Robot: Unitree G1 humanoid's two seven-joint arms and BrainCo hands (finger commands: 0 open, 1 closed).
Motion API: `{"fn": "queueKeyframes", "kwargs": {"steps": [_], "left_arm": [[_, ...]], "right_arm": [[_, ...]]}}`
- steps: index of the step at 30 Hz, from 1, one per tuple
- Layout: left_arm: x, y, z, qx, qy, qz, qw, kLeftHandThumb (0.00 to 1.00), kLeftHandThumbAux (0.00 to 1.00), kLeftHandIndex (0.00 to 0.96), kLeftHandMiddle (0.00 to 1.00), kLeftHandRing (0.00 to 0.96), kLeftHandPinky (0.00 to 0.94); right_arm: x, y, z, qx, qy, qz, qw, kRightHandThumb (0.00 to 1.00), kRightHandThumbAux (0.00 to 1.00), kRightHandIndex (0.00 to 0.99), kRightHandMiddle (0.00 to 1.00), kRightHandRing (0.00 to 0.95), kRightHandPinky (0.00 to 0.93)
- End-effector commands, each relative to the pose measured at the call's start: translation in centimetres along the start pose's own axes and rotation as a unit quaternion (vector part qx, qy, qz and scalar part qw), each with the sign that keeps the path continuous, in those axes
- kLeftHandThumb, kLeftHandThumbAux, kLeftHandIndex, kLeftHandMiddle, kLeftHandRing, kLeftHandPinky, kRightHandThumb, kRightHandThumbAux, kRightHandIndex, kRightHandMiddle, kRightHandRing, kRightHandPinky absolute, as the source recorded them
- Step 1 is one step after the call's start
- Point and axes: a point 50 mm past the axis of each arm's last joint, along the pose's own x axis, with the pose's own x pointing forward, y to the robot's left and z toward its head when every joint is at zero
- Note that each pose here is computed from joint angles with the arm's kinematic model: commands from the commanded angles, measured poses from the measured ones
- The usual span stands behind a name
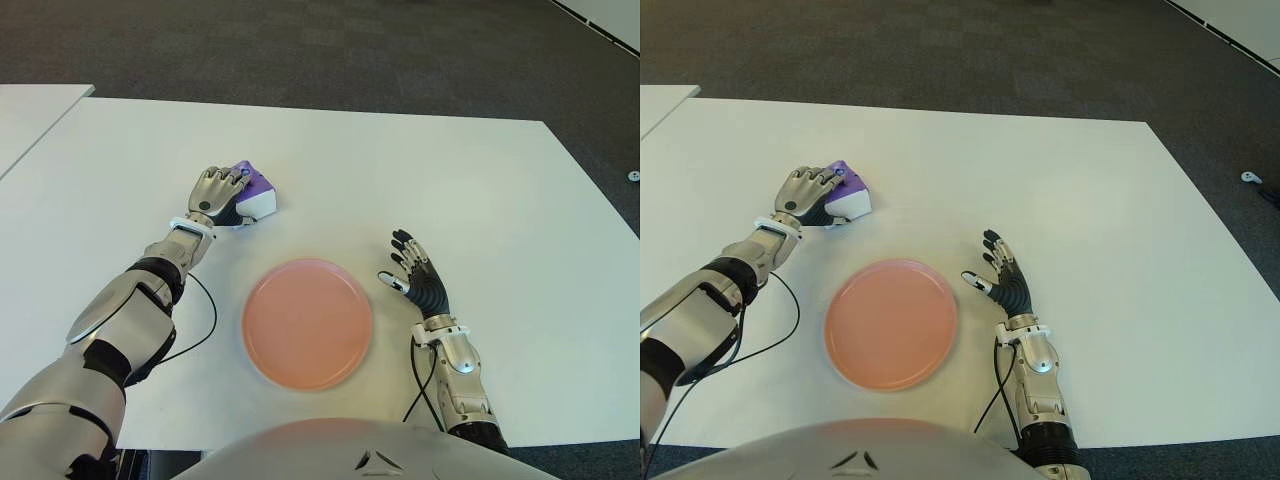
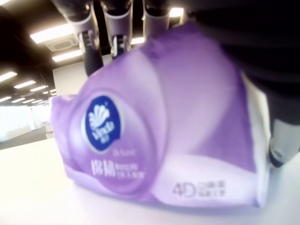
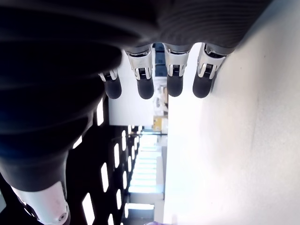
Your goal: Put the tissue paper into the plate.
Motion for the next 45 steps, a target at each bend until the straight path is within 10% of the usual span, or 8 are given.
{"fn": "queueKeyframes", "kwargs": {"steps": [1,7,13,18,24,31,45], "left_arm": [[-3.2,-4.0,0.7,0.006,-0.008,-0.122,0.992,0.166,0.551,0.273,0.29,0.229,0.162],[-3.4,-4.0,0.6,0.009,-0.008,-0.123,0.992,0.157,0.553,0.268,0.277,0.215,0.161],[-3.7,-4.2,0.7,0.003,-0.005,-0.114,0.993,0.207,0.572,0.326,0.456,0.424,0.431],[-4.2,-4.4,1.0,-0.01,0.013,-0.079,0.997,0.57,0.672,0.421,0.629,0.607,0.639],[-4.6,-4.0,1.4,-0.062,0.06,0.017,0.996,0.707,0.696,0.439,0.743,0.734,0.777],[-3.9,-2.2,1.5,-0.129,0.083,0.139,0.978,0.737,0.698,0.442,0.827,0.82,0.83],[-3.1,-0.7,1.5,-0.161,0.072,0.198,0.964,0.74,0.698,0.442,0.856,0.844,0.825]], "right_arm": [[-3.1,0.0,-3.9,0.023,0.11,-0.01,0.994,0.0,0.726,0.0,0.0,0.0,0.0],[-3.1,-0.1,-4.0,0.022,0.112,-0.009,0.993,0.0,0.727,0.0,0.0,0.0,0.0],[-3.2,-0.2,-4.0,0.022,0.115,-0.013,0.993,0.0,0.732,0.0,0.0,0.0,0.0],[-3.2,-0.3,-4.1,0.022,0.117,-0.017,0.993,0.0,0.736,0.0,0.0,0.0,0.0],[-3.2,-0.3,-4.0,0.021,0.114,-0.014,0.993,0.0,0.738,0.0,0.0,0.0,0.0],[-3.1,-0.6,-4.1,0.018,0.119,-0.016,0.993,0.0,0.73,0.0,0.0,0.0,0.0],[-2.9,-0.6,-4.2,0.019,0.12,-0.021,0.992,0.0,0.732,0.0,0.0,0.0,0.0]]}}
